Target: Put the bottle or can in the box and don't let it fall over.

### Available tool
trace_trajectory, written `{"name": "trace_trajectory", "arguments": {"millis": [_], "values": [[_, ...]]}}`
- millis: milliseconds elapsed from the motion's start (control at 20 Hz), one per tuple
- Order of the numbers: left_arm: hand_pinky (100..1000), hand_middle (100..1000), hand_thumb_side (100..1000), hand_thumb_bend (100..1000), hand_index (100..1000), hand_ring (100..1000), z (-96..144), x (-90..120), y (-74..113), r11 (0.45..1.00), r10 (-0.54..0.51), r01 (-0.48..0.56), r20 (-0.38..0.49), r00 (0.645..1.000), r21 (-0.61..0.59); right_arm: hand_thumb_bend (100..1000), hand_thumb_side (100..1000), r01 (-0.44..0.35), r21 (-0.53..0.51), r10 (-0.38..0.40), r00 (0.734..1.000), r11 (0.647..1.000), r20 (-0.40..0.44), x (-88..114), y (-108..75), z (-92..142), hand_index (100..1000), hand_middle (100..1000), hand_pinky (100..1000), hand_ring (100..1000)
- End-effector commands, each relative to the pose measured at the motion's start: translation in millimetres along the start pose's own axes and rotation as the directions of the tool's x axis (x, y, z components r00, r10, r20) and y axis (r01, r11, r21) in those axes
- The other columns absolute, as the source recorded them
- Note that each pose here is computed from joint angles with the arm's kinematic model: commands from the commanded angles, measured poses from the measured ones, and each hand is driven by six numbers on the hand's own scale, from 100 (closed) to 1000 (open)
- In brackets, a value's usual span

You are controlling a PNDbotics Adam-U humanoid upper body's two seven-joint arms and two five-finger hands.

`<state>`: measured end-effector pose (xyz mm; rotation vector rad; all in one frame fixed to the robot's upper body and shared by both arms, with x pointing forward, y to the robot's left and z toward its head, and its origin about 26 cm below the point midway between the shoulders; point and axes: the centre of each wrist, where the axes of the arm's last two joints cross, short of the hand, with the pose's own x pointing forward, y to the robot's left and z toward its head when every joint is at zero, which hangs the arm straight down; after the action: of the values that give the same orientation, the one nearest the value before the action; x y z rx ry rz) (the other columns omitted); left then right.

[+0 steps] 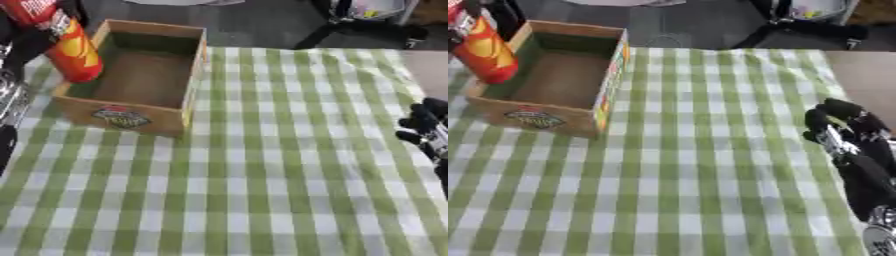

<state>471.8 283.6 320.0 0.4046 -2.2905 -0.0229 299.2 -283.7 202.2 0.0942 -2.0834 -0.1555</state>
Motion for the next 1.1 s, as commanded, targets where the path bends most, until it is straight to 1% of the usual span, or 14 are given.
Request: {"name": "trace_trajectory", "arguments": {"millis": [50, 250, 400, 450, 500, 550, 600, 650, 700, 800, 850, 900, 950, 1100], "values": [[137, 100, 100, 137, 130, 372, -13.6, 20.6, 2.8, 0.999, 0.011, -0.014, 0.067, 0.998, 0.038, 490, 237, -0.003, 0.028, 0.002, 1.0, 1.0, 0.029, 10.1, 4.5, -3.0, 722, 715, 708, 698], [137, 100, 100, 139, 130, 372, -17.9, 28.3, -1.5, 0.999, 0.016, -0.02, 0.096, 0.995, 0.038, 487, 233, 0.002, 0.039, -0.004, 1.0, 0.999, 0.031, 10.8, 7.1, -4.3, 722, 716, 708, 698], [154, 112, 100, 110, 140, 387, -18.1, 28.4, -4.5, 0.999, 0.015, -0.018, 0.092, 0.996, 0.031, 486, 232, 0.004, 0.042, -0.006, 0.999, 0.999, 0.032, 11.1, 8.1, -4.9, 722, 715, 708, 697], [233, 166, 100, 100, 170, 444, -18.0, 27.9, -5.4, 1.0, 0.014, -0.016, 0.09, 0.996, 0.027, 485, 230, 0.005, 0.043, -0.006, 0.999, 0.999, 0.032, 11.1, 8.4, -5.0, 722, 715, 709, 697], [399, 294, 100, 107, 271, 567, -17.1, 26.7, -7.4, 1.0, 0.011, -0.011, 0.086, 0.996, 0.006, 483, 229, 0.006, 0.045, -0.008, 0.999, 0.999, 0.031, 11.1, 8.8, -5.2, 722, 715, 709, 697], [576, 492, 100, 235, 467, 760, -16.4, 25.6, -8.7, 1.0, 0.005, -0.003, 0.085, 0.996, -0.023, 483, 229, 0.007, 0.046, -0.009, 1.0, 0.999, 0.03, 11.1, 9.3, -5.2, 721, 715, 709, 697], [971, 835, 239, 504, 803, 1000, -16.2, 25.8, -8.6, 0.998, -0.014, 0.02, 0.098, 0.995, -0.059, 483, 229, 0.008, 0.047, -0.009, 1.0, 0.999, 0.029, 11.0, 9.6, -5.3, 722, 715, 709, 697], [971, 835, 239, 504, 803, 1000, -16.2, 25.8, -7.5, 0.995, -0.038, 0.048, 0.116, 0.993, -0.085, 483, 229, 0.008, 0.049, -0.01, 1.0, 0.999, 0.028, 11.0, 9.9, -5.3, 722, 715, 709, 697], [1000, 978, 612, 520, 930, 1000, -16.5, 25.4, -6.0, 0.992, -0.066, 0.08, 0.131, 0.989, -0.101, 482, 228, 0.008, 0.05, -0.009, 1.0, 0.999, 0.027, 10.8, 10.1, -5.3, 721, 715, 709, 697], [1000, 944, 614, 527, 927, 1000, -17.1, 23.4, -2.7, 0.984, -0.124, 0.14, 0.144, 0.982, -0.108, 479, 219, 0.009, 0.05, -0.01, 1.0, 0.999, 0.024, 10.5, 10.3, -5.0, 722, 714, 709, 697], [1000, 941, 610, 525, 926, 1000, -17.2, 22.2, -1.7, 0.982, -0.145, 0.16, 0.142, 0.979, -0.103, 479, 226, 0.01, 0.049, -0.011, 1.0, 0.999, 0.022, 10.4, 10.4, -5.0, 722, 715, 709, 697], [1000, 938, 603, 518, 922, 1000, -17.1, 20.7, -1.3, 0.98, -0.156, 0.17, 0.133, 0.979, -0.101, 479, 225, 0.011, 0.05, -0.012, 1.0, 0.999, 0.02, 10.2, 10.5, -4.8, 721, 715, 709, 697], [1000, 946, 618, 531, 927, 1000, -17.0, 19.6, -0.8, 0.979, -0.166, 0.179, 0.126, 0.978, -0.102, 479, 225, 0.011, 0.05, -0.012, 1.0, 0.999, 0.019, 10.0, 10.6, -4.7, 722, 715, 709, 697], [1000, 906, 613, 535, 913, 1000, -16.6, 17.2, 0.8, 0.974, -0.187, 0.198, 0.104, 0.977, -0.11, 479, 226, 0.012, 0.047, -0.012, 1.0, 0.999, 0.016, 9.8, 10.4, -4.5, 722, 715, 710, 697]]}}
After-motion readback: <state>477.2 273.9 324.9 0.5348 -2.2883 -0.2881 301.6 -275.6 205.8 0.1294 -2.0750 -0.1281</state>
